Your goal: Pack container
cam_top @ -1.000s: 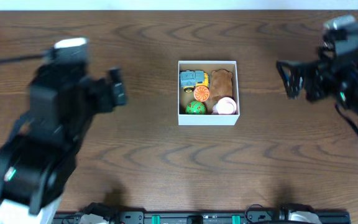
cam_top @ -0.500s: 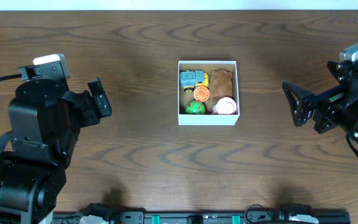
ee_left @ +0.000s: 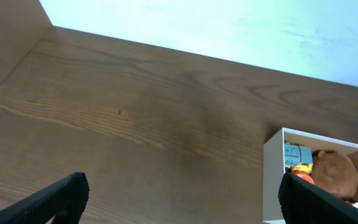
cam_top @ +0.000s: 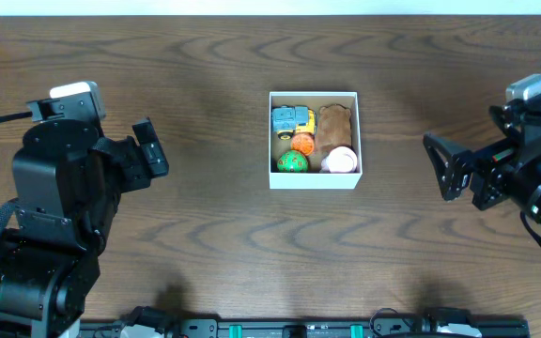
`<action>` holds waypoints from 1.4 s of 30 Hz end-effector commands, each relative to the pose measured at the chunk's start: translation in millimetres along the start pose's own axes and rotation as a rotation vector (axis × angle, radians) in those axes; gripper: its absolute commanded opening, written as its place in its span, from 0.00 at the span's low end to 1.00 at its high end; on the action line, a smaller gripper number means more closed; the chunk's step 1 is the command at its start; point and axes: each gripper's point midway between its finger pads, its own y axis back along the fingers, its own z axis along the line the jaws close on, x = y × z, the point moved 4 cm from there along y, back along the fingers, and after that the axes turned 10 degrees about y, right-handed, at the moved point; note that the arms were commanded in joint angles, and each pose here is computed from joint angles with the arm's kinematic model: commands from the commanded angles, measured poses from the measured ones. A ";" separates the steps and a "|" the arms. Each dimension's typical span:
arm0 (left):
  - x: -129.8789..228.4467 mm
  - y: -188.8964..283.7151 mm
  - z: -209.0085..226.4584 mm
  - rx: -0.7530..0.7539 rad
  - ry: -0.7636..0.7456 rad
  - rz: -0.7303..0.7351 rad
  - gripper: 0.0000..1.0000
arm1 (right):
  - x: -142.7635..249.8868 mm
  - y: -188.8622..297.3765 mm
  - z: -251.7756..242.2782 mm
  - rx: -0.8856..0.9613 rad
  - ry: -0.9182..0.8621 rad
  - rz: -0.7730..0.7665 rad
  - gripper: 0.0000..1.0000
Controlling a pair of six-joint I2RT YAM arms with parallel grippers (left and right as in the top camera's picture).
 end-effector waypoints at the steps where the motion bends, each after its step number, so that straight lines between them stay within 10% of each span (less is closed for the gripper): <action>1: -4.1 3.2 2.7 -0.013 0.016 -0.019 0.98 | 0.2 1.7 4.5 -0.017 0.010 0.001 0.99; 13: -4.1 3.2 2.7 -0.013 0.016 -0.019 0.98 | 14.9 -8.8 -10.6 0.102 0.059 -0.035 0.99; 31: -4.2 3.2 2.6 -0.012 0.016 -0.020 0.98 | 201.7 -78.6 12.0 0.124 0.084 -0.103 0.99; 42: -4.2 3.2 2.6 -0.012 0.016 -0.020 0.98 | 250.6 -88.0 22.0 0.143 0.107 -0.152 0.99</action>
